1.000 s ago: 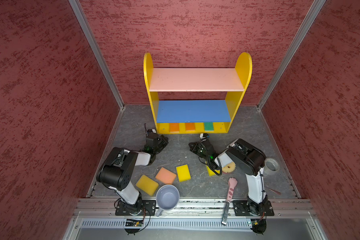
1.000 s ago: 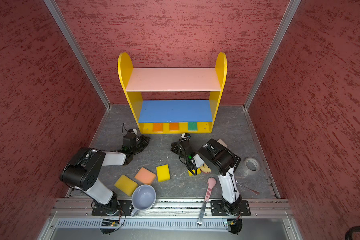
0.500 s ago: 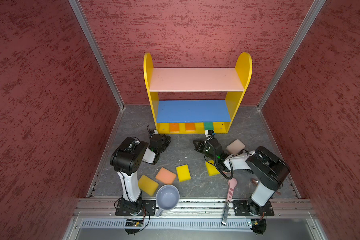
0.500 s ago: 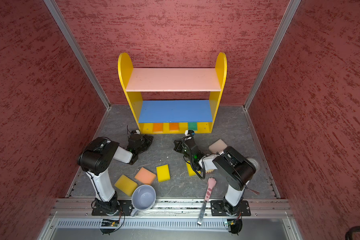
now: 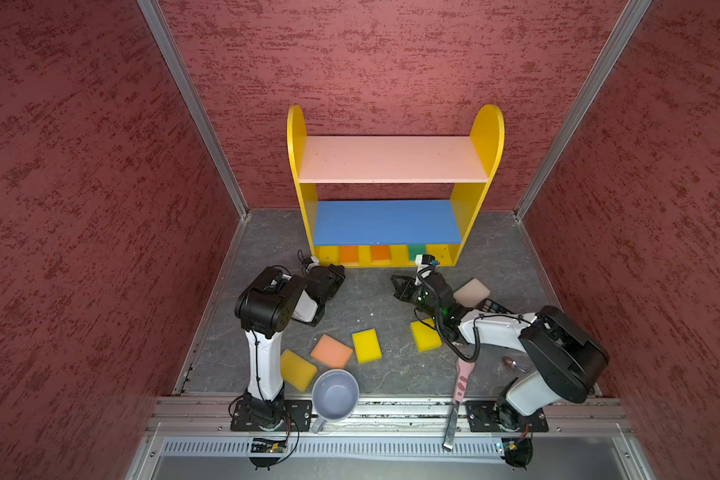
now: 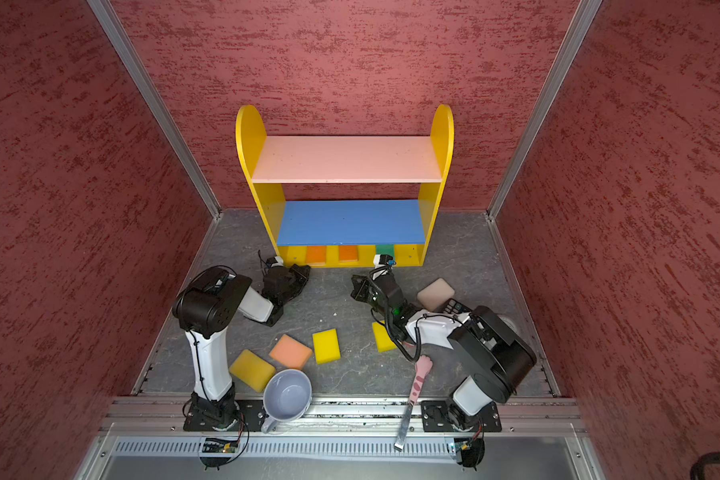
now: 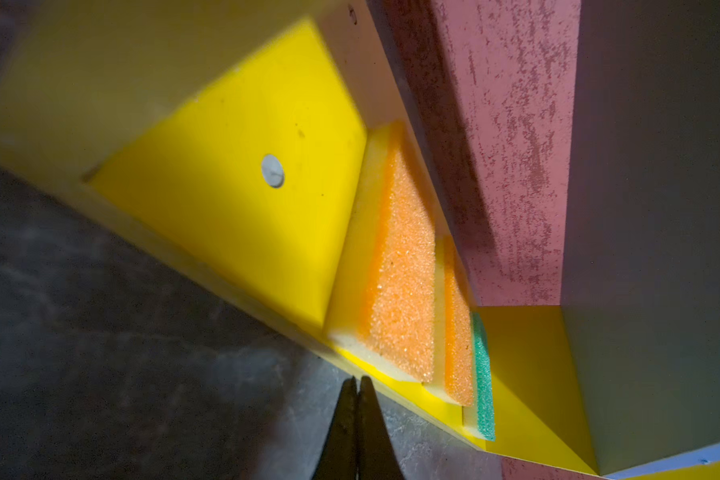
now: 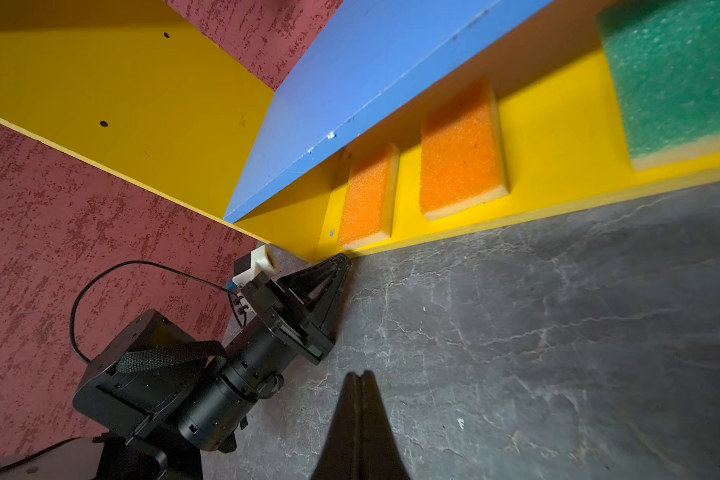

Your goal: Place and organize the cleaning sponges onto the shelf

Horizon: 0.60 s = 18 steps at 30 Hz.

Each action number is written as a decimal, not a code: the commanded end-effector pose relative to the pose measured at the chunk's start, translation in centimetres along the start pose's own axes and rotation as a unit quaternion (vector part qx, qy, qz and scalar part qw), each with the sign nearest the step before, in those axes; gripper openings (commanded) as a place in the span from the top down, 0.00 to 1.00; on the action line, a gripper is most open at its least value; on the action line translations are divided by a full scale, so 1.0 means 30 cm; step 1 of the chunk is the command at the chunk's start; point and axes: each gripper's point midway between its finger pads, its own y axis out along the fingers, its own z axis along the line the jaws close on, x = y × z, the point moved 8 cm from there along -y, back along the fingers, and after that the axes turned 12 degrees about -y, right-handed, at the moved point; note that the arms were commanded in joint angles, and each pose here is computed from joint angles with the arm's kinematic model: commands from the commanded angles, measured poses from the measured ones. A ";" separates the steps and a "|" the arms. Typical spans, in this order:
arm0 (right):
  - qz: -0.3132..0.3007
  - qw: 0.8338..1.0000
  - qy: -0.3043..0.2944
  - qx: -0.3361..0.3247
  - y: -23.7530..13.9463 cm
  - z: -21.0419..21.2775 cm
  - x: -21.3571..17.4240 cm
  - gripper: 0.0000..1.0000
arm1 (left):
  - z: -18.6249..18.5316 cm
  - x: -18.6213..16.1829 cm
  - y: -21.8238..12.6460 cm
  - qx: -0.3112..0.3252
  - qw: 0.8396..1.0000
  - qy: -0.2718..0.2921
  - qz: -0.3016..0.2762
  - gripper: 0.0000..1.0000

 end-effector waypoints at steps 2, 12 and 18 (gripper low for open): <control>-0.008 1.000 -0.005 -0.026 -0.021 -0.031 -0.004 1.00 | 0.101 -0.021 0.003 0.047 0.999 -0.016 -0.005 0.98; -0.004 1.000 0.000 -0.028 -0.018 -0.042 -0.009 1.00 | 0.122 -0.032 0.005 0.071 0.997 -0.010 -0.007 0.97; -0.002 0.999 0.006 -0.036 -0.033 -0.062 -0.022 1.00 | 0.130 -0.029 0.013 0.079 0.997 -0.014 -0.010 0.97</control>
